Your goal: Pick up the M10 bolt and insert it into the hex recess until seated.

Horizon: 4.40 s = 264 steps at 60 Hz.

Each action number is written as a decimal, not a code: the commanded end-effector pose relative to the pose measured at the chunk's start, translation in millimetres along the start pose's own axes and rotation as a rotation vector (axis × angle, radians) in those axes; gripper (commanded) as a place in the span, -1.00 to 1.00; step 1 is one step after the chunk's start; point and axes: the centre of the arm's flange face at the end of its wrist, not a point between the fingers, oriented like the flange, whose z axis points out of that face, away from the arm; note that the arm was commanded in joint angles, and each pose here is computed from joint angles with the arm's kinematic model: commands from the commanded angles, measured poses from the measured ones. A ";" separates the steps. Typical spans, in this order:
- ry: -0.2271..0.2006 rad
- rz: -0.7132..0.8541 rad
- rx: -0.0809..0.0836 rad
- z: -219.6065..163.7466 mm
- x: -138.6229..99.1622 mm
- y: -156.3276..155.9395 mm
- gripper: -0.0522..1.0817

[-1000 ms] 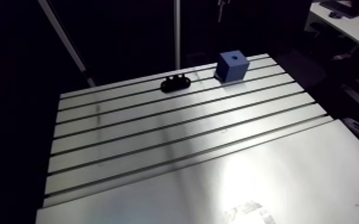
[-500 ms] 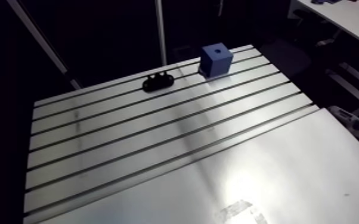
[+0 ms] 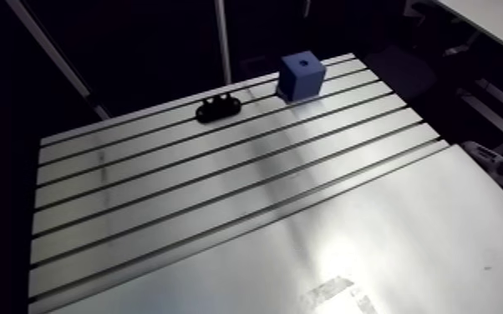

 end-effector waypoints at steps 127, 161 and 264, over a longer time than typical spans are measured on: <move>-0.044 -0.010 0.038 79.1 0.1 18.2 0.78; -0.058 -0.010 0.045 88.2 -0.6 16.1 0.79; -0.071 -0.007 0.052 99.4 1.7 16.8 0.79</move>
